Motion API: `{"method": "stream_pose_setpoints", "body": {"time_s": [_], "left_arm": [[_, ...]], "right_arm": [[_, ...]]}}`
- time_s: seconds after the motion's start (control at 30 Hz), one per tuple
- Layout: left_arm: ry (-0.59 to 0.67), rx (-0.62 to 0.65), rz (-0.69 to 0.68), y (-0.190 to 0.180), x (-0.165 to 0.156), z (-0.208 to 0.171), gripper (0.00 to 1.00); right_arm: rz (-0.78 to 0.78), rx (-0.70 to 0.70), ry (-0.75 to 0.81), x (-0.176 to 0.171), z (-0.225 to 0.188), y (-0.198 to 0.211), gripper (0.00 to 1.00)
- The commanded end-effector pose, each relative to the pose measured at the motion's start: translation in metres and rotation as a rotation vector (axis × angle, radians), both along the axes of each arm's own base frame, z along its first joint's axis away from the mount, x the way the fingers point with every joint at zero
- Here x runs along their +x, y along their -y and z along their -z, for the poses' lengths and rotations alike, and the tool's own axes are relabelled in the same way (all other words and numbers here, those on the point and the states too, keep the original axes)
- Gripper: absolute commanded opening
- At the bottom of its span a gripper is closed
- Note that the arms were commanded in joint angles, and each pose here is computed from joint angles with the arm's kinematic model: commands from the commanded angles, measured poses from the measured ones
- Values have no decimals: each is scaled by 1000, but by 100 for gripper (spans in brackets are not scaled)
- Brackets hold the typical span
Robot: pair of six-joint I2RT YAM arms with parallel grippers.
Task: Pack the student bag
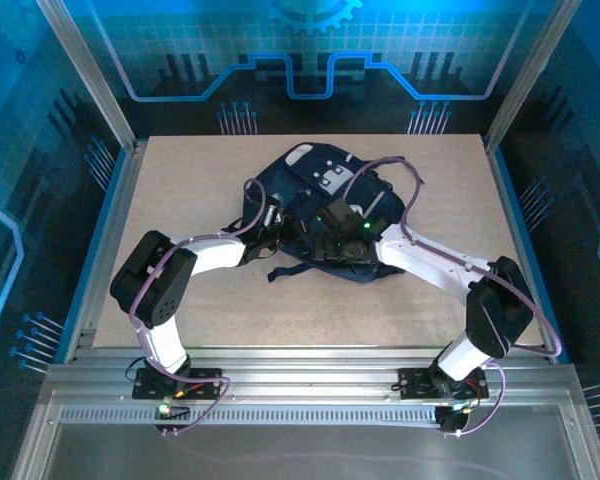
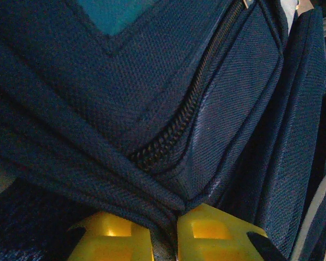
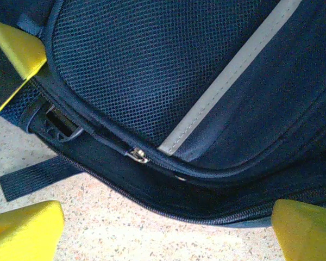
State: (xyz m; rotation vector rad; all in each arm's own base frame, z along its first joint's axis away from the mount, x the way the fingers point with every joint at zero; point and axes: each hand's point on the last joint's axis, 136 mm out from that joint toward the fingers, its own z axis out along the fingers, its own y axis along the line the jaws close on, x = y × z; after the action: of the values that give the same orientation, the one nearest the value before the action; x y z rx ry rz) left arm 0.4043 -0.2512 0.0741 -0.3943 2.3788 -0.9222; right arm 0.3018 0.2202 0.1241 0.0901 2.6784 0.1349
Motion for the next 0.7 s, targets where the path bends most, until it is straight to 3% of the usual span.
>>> {"method": "stream_pose_setpoints", "body": {"time_s": [0.0,0.23,0.37,0.53,0.67], "left_arm": [[37,-6,58,15,-5,-16,0],[38,16,79,14,-8,-17,0],[50,13,58,9,-6,-19,0],[69,41,58,7,6,-25,0],[86,38,49,4,16,-29,0]], "right_arm": [[20,-17,77,24,1,-11,98],[61,-69,122,56,22,-30,97],[93,-184,110,61,40,-24,97],[104,-306,103,40,48,13,96],[91,-298,92,19,44,32,95]]}}
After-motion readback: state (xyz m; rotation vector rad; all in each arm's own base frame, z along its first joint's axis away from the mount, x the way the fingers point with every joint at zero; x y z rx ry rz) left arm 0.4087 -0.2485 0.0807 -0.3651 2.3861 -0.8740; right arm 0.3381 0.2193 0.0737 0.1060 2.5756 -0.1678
